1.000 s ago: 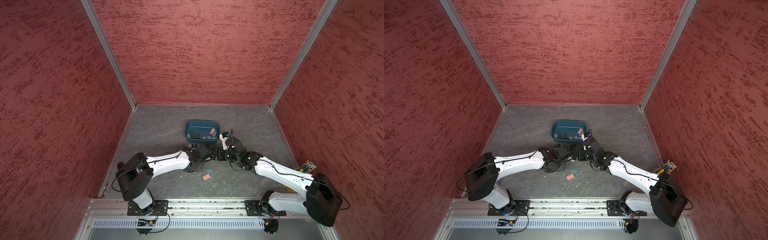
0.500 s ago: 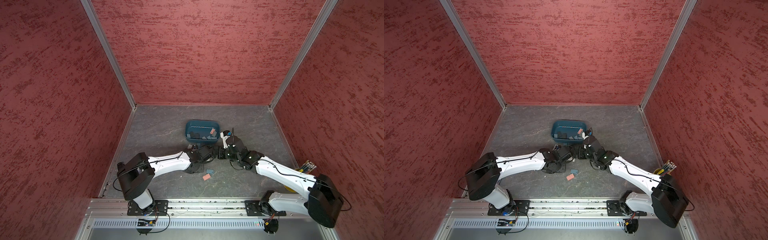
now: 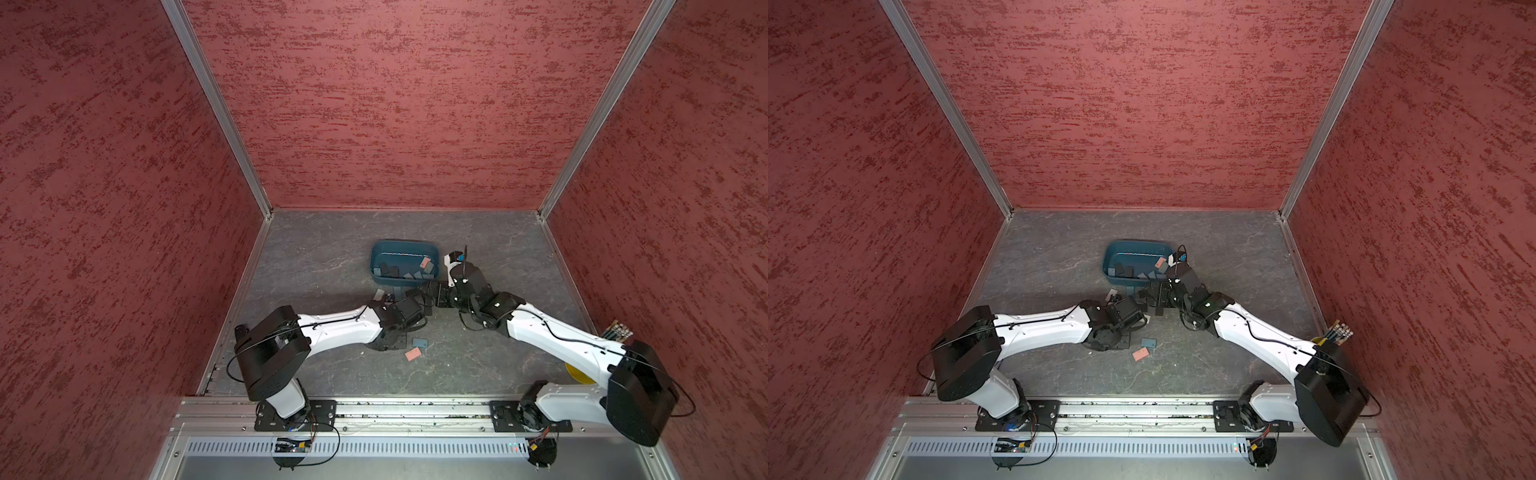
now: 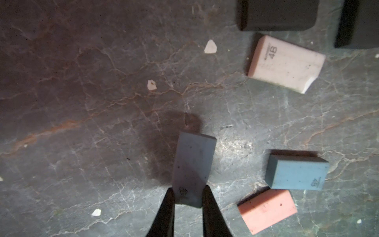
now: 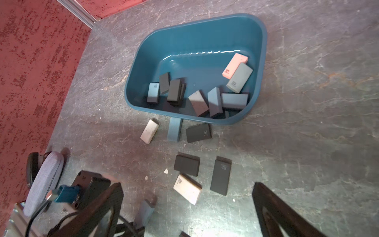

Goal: Put the eraser in the storage box
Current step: Place the eraser in the storage box, then pick up the eraser from the center of the board.

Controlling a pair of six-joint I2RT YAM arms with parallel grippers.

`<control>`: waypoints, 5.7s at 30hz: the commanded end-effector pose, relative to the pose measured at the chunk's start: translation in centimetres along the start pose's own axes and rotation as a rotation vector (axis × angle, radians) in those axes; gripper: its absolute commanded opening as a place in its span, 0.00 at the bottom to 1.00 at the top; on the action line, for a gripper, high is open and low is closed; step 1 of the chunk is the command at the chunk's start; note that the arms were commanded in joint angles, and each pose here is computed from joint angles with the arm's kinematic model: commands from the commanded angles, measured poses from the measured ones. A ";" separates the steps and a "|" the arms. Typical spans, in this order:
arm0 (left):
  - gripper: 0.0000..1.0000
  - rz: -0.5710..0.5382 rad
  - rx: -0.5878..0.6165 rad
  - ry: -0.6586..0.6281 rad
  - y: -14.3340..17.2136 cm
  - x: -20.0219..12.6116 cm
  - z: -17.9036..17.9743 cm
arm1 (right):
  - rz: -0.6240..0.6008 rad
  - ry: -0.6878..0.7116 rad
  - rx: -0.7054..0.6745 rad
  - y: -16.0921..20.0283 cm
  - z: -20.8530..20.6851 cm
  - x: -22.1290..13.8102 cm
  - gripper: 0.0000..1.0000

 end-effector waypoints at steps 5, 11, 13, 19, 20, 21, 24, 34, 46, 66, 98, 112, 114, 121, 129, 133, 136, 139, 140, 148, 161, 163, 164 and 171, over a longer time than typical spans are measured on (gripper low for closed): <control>0.12 -0.023 0.000 0.007 0.1 -0.9 0.1 | -0.074 0.043 -0.009 -1.9 -0.4 0.0 0.99; 0.12 -0.042 -0.003 0.002 0.2 -1.9 0.7 | -0.085 0.088 0.013 -2.9 -2.2 0.2 0.99; 0.12 -0.047 -0.005 0.000 0.2 -2.2 0.9 | -0.083 0.103 0.018 -3.0 -2.6 0.4 0.99; 0.12 -0.080 -0.020 -0.002 -0.4 -3.8 2.2 | -0.057 0.102 0.039 -2.1 -3.7 0.9 0.99; 0.12 -0.088 -0.025 0.002 -0.6 -4.1 2.4 | -0.045 0.102 0.041 -1.8 -3.9 1.1 0.99; 0.12 -0.098 -0.031 0.007 -1.0 -4.5 2.8 | -0.038 0.102 0.045 -1.5 -4.1 1.2 0.99; 0.12 -0.123 -0.046 0.019 -2.5 -5.5 3.8 | -0.016 0.099 0.060 -0.5 -4.9 1.5 0.99; 0.13 -0.201 -0.052 0.045 -9.7 -7.9 5.3 | 0.053 0.064 0.094 2.0 -6.3 2.1 0.98; 0.13 -0.162 -0.036 0.035 -17.3 -4.3 4.9 | 0.098 0.072 0.080 3.4 -6.1 3.1 0.94; 0.74 -0.128 -0.018 0.027 -20.9 -1.5 4.2 | 0.135 0.116 0.035 4.4 -4.7 5.0 0.90; 1.00 -0.238 -0.118 0.015 -9.6 -12.0 9.9 | 0.131 0.255 -0.015 5.6 -3.8 7.1 0.65; 1.00 -0.175 -0.178 -0.011 -5.0 -8.7 11.2 | 0.142 0.290 -0.038 5.9 -3.5 8.1 0.52; 1.00 -0.167 -0.184 -0.010 -4.7 -8.5 11.3 | 0.145 0.305 -0.042 6.0 -3.6 8.2 0.50; 1.00 -0.163 -0.200 -0.003 -3.5 -8.2 11.6 | 0.169 0.323 -0.054 6.8 -3.5 8.8 0.44; 1.00 -0.137 -0.208 -0.004 -2.6 -7.2 11.5 | 0.179 0.359 -0.074 7.1 -3.2 9.1 0.33; 1.00 -0.138 -0.215 -0.009 -2.2 -7.0 11.7 | 0.184 0.366 -0.073 7.3 -3.4 9.0 0.26; 1.00 -0.131 -0.223 0.004 -2.0 -6.6 11.6 | 0.188 0.363 -0.071 7.4 -3.4 8.9 0.22; 1.00 -0.121 -0.219 0.009 -1.7 -6.2 11.3 | 0.179 0.358 -0.071 7.1 -3.2 8.7 0.21; 1.00 -0.119 -0.216 0.006 -1.6 -6.1 11.1 | 0.173 0.359 -0.073 7.0 -3.1 8.6 0.20; 1.00 -0.103 -0.210 0.003 -0.7 -5.2 10.2 | 0.114 0.349 -0.088 5.1 -1.6 7.2 0.19; 1.00 -0.085 -0.149 0.004 1.3 -3.9 6.9 | 0.026 0.300 -0.127 1.2 2.2 5.5 0.19; 1.00 -0.079 -0.143 0.005 1.8 -3.7 6.7 | 0.012 0.295 -0.138 0.4 2.9 5.5 0.19; 1.00 -0.076 -0.141 0.005 2.1 -3.6 6.7 | 0.004 0.294 -0.141 -0.1 3.2 5.6 0.20; 1.00 -0.081 -0.154 0.026 4.4 -3.3 6.5 | 0.002 0.259 -0.141 -2.7 4.4 7.6 0.20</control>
Point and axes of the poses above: each gripper's point midway between its finger pads, its own x axis out along the fingers, its own z axis along the line the jaws close on, y = z × x, the point moved 10 cm from there along -x, back along the fingers, and after that the axes turned 10 degrees about x, right-handed, at the moved point
